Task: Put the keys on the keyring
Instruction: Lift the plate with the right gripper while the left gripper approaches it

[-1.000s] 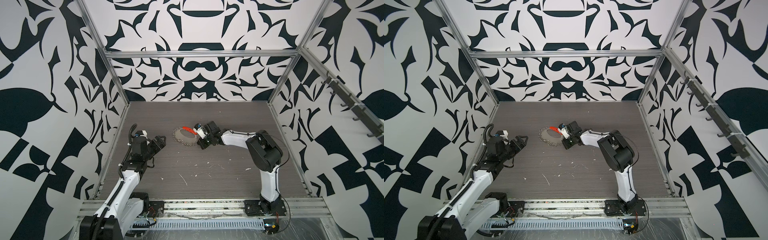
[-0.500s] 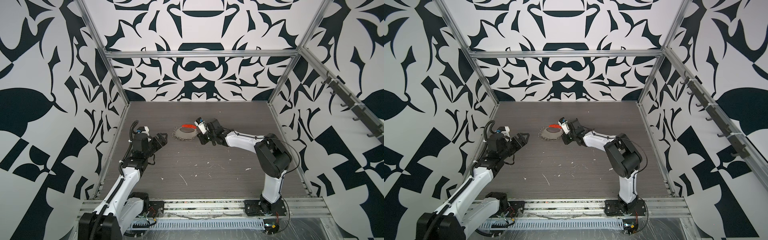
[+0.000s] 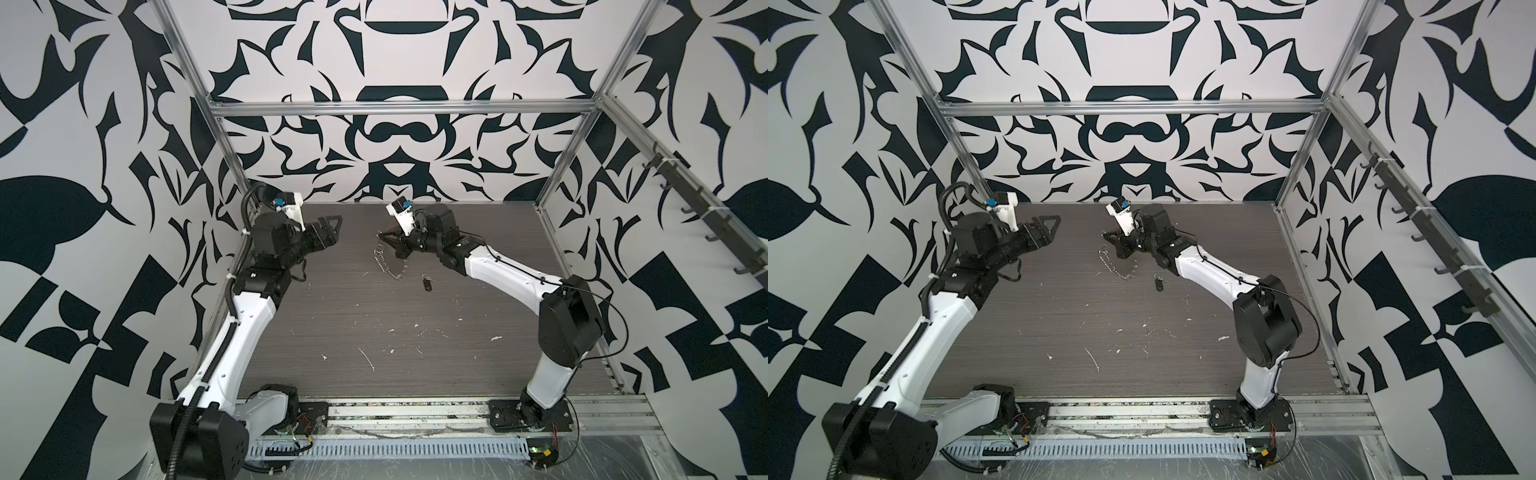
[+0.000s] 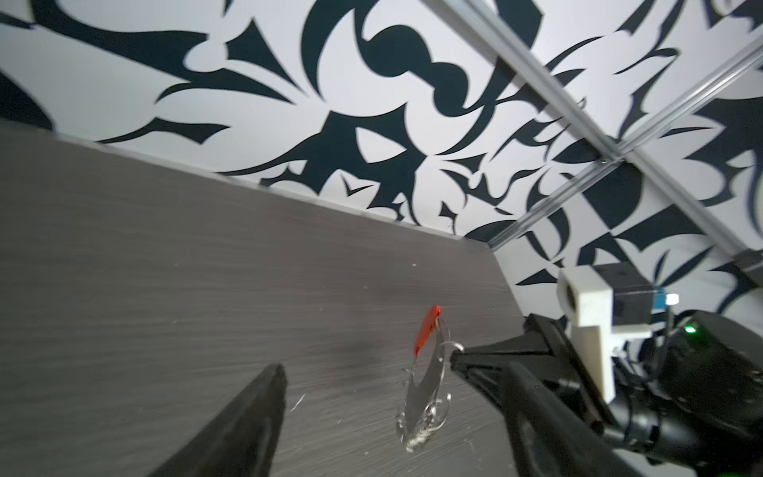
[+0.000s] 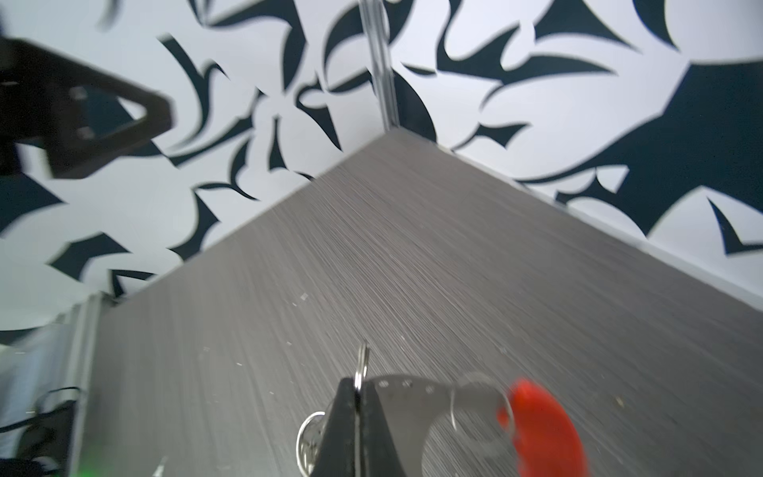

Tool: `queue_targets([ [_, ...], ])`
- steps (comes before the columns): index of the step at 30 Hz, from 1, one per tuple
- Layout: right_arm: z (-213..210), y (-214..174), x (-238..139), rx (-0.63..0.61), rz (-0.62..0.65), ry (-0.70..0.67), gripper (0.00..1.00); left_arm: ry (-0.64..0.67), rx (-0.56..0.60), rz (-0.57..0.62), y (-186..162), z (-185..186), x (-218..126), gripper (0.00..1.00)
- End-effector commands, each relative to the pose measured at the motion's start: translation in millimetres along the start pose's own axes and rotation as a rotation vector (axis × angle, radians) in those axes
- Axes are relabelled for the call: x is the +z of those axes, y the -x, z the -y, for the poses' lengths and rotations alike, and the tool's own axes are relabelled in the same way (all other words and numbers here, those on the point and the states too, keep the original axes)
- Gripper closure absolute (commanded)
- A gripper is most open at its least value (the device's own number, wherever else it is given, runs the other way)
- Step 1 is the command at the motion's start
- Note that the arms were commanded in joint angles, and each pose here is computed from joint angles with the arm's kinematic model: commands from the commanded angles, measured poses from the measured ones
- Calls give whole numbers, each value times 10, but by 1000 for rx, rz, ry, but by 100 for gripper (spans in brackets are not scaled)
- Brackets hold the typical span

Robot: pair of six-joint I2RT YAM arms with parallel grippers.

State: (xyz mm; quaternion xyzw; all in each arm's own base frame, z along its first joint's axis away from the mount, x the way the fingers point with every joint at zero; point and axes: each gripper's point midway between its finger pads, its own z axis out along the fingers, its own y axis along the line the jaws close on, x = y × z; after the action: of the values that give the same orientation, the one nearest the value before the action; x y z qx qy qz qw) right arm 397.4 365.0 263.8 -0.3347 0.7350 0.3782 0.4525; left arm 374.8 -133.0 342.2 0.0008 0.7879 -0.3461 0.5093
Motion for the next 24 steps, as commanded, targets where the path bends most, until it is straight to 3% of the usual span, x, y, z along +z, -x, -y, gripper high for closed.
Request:
queue_targets([
  [1, -267, 631, -263, -35, 166, 148, 100, -163, -9, -158, -191, 268, 72, 29],
  [6, -296, 869, -429, 25, 265, 240, 100, -257, -17, -118, -16, 463, 82, 40],
  [16, -251, 969, -434, 52, 312, 267, 100, -243, -33, -144, -59, 297, 369, 44],
  [18, -263, 1004, -431, 52, 315, 276, 100, -232, -35, -149, -84, 240, 432, 44],
  [24, -307, 1031, -417, 60, 302, 312, 100, -236, -45, -128, -77, 203, 492, 29],
])
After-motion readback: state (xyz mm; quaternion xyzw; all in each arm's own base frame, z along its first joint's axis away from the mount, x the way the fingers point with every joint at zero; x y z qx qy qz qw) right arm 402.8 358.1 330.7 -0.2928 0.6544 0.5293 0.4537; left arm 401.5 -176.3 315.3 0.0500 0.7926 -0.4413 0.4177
